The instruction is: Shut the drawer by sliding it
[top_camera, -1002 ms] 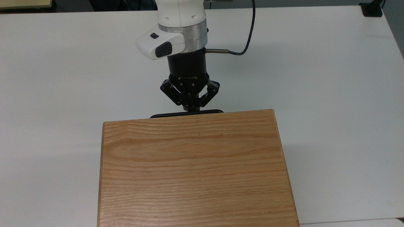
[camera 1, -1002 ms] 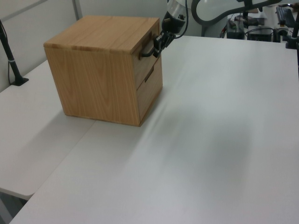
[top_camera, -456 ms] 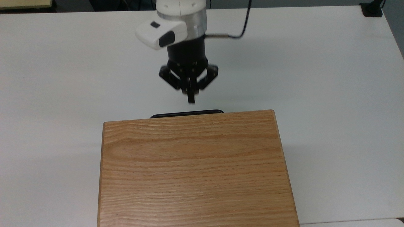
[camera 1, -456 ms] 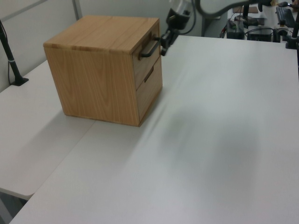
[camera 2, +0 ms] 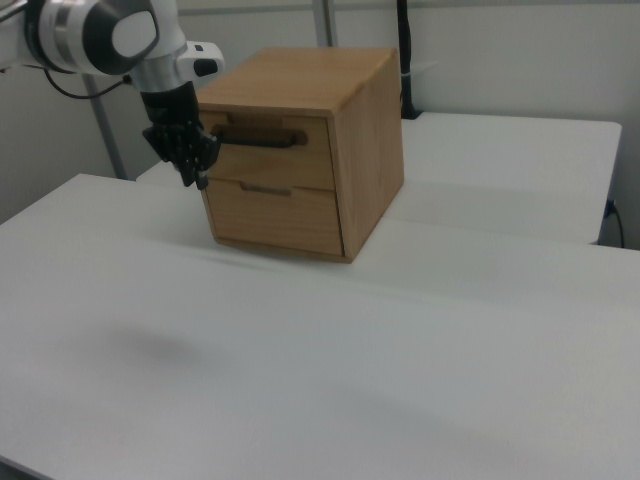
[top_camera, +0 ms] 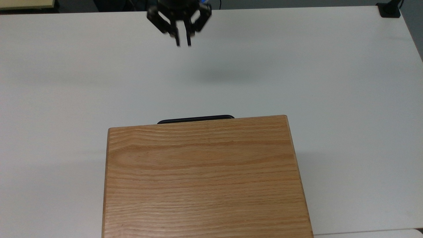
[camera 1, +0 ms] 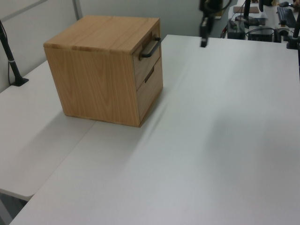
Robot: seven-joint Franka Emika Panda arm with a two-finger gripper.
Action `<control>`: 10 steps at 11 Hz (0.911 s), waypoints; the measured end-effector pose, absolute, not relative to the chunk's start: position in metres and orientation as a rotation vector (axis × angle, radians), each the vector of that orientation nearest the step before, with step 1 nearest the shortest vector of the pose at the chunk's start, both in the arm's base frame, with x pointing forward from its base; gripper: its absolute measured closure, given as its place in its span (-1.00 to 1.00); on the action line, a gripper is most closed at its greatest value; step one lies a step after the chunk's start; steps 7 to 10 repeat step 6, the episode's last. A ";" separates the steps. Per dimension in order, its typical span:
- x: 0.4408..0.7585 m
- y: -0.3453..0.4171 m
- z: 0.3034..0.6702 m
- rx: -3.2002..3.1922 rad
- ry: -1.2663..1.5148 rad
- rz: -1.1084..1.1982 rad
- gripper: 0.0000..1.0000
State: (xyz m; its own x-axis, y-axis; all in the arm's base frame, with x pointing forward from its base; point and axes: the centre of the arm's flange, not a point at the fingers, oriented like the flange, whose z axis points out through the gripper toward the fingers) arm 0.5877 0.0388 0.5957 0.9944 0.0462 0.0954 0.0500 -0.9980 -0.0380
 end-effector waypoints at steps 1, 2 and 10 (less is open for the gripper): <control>0.569 0.023 0.604 -3.100 -0.050 -0.108 0.18; 0.554 0.008 0.612 -3.105 -0.031 -0.084 -0.14; 0.534 -0.020 0.619 -3.124 0.029 -0.059 -1.00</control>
